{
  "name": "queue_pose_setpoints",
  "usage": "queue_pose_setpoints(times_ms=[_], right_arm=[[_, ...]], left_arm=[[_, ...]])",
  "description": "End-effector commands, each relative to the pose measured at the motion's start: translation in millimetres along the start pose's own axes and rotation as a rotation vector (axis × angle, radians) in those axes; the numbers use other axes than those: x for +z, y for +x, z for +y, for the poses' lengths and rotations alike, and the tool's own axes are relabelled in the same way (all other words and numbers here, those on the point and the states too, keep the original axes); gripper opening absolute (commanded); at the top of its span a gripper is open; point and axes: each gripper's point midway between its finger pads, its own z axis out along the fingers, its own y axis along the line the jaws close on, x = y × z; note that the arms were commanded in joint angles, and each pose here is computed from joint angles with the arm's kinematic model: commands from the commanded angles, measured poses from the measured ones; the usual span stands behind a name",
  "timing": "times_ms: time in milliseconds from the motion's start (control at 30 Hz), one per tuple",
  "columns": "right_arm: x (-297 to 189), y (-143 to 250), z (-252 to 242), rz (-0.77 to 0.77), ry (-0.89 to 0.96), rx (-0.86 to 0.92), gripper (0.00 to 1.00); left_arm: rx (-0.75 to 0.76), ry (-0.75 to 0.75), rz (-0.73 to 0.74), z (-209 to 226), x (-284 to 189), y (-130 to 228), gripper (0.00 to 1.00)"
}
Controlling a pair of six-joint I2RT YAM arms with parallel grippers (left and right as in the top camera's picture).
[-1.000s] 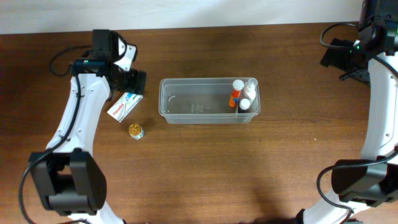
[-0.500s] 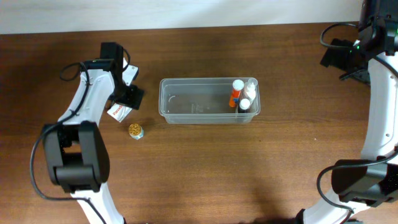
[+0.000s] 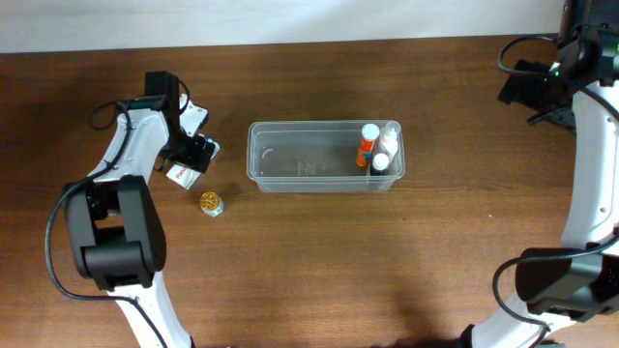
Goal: Pack container
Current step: 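Move left gripper back to the white Panadol box and grasp it, then lift the Panadol box and lay it flat in the container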
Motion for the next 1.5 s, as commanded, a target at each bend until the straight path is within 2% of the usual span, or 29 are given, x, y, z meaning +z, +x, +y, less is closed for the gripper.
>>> queue_pose_setpoints(times_ms=[0, 467, 500, 567, 633, 700, 900, 1100, 1333, 1467], right_arm=[[-6, -4, -3, -0.023, 0.006, 0.018, 0.98], [-6, -4, -3, -0.023, 0.006, 0.018, 0.98], [-6, -4, -3, -0.023, 0.006, 0.018, 0.98], [-6, -4, -3, -0.023, 0.006, 0.018, 0.98], [-6, -4, -3, -0.023, 0.006, 0.018, 0.98], [-6, -4, -3, -0.023, 0.006, 0.018, 0.98], [-6, -4, -3, -0.023, 0.006, 0.018, 0.98], [-6, -4, -3, -0.023, 0.006, 0.018, 0.98], [-6, -4, -3, -0.023, 0.006, 0.018, 0.98], [-6, -4, -3, -0.023, 0.006, 0.018, 0.98]], left_arm=[[0.054, 0.057, -0.004, -9, 10, -1, 0.95], [0.055, 0.074, 0.040, -13, 26, 7, 0.92], [0.055, 0.075, 0.040, -13, 26, 7, 0.89], [0.055, 0.075, 0.040, -13, 26, 7, 0.75], [0.054, 0.075, 0.040, -13, 26, 7, 0.56], [0.055, 0.075, 0.040, -13, 26, 7, 0.49], [0.043, 0.078, 0.036, -14, 26, 6, 0.47], [-0.052, 0.086, 0.001, -13, 15, -8, 0.47], [-0.036, 0.273, -0.137, -39, -37, -54, 0.47], [-0.003, 0.285, -0.182, -47, -73, -74, 0.47]])
